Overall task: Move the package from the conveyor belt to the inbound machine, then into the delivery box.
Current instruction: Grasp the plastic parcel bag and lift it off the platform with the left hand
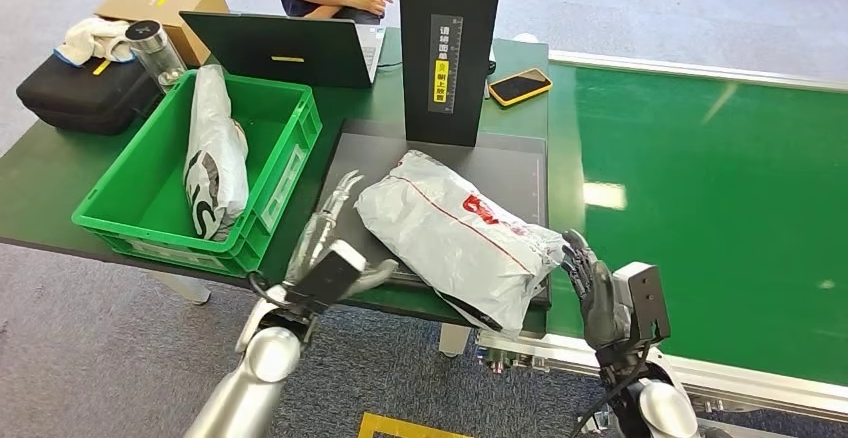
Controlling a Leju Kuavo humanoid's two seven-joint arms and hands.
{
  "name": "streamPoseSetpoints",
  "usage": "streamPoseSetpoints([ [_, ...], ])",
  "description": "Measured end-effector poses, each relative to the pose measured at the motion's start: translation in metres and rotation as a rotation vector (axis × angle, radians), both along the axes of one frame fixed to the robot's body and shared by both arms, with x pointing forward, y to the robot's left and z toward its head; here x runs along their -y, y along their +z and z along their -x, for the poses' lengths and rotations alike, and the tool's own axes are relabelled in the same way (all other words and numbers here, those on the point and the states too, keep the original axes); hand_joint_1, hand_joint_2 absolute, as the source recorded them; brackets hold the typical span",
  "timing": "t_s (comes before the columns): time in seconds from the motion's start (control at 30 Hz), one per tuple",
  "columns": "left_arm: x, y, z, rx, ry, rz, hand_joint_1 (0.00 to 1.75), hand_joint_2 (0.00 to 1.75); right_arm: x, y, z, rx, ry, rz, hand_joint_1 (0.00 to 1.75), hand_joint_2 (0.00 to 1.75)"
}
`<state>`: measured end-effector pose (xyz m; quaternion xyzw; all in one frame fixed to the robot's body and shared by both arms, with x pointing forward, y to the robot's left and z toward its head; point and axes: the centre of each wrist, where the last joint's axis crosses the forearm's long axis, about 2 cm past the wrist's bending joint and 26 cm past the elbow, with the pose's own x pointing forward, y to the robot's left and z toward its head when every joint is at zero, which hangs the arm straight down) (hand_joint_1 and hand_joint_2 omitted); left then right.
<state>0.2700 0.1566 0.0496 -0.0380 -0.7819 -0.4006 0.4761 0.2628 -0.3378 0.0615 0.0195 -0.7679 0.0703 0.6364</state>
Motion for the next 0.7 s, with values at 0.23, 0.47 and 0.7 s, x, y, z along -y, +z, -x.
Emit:
streamPoseSetpoints([
  [0.23,0.051,0.022,-0.004,0.182,-0.201,-0.089,0.0,1.75,0.002,0.007,0.006,0.124,-0.102,0.008,0.0,0.0],
  [0.47,0.083,0.035,-0.002,0.285,-0.354,-0.144,0.0,1.75,0.006,0.028,0.019,0.283,-0.152,-0.039,0.0,1.75],
  [0.7,0.105,0.033,-0.002,0.298,-0.447,-0.362,0.0,1.75,-0.001,0.041,0.035,0.4,-0.138,0.012,0.0,1.75],
])
